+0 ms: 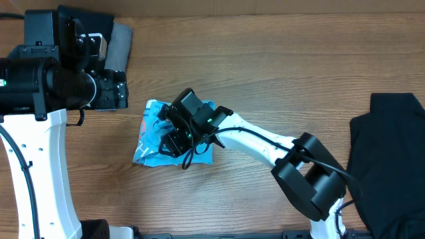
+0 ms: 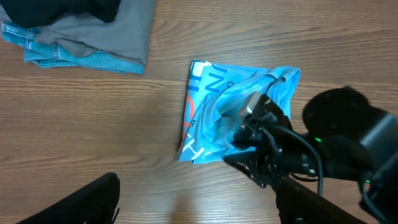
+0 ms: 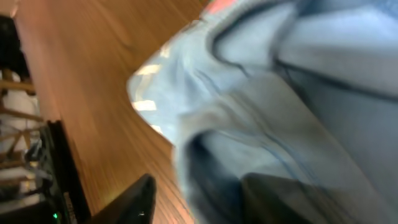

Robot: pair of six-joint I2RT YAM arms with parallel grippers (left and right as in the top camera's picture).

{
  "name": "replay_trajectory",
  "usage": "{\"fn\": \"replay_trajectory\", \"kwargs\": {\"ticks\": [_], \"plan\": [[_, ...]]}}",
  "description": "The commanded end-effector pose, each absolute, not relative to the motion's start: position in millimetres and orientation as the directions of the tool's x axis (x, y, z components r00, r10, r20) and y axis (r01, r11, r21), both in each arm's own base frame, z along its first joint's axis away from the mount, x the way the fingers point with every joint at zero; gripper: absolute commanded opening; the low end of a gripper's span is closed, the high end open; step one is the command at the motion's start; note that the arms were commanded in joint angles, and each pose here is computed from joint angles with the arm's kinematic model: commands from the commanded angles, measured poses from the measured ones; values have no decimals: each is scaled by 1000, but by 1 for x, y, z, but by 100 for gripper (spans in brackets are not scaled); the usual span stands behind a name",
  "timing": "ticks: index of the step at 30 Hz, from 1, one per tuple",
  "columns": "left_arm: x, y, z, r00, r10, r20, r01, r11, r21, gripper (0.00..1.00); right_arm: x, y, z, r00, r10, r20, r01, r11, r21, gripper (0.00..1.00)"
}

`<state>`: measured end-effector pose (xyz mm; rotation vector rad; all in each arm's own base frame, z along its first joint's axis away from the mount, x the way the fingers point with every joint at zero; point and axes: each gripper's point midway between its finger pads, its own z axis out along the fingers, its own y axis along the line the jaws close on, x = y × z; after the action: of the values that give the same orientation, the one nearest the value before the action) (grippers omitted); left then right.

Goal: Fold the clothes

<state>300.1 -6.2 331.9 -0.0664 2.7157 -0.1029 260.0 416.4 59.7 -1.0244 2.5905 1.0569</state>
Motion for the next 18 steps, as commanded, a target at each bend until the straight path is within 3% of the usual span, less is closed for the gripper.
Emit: {"fn": "replay_trajectory", "kwargs": {"ticks": [1,4,7,18], "plan": [[301,-8,330,-914,-41,-404,-10,997,-79,83,266,418,62,-746,-533,-399,-661,520,541,26],[301,-8,330,-914,-41,-404,-10,997,-79,83,267,408,64,-764,-527,-372,-640,544,543,13],[301,-7,330,-914,-40,-404,-10,997,-78,83,275,394,72,-785,-507,-355,-615,571,543,7],[301,-6,330,-914,-38,-405,-10,998,-70,84,273,339,86,-858,-467,-215,-504,682,529,9]]}}
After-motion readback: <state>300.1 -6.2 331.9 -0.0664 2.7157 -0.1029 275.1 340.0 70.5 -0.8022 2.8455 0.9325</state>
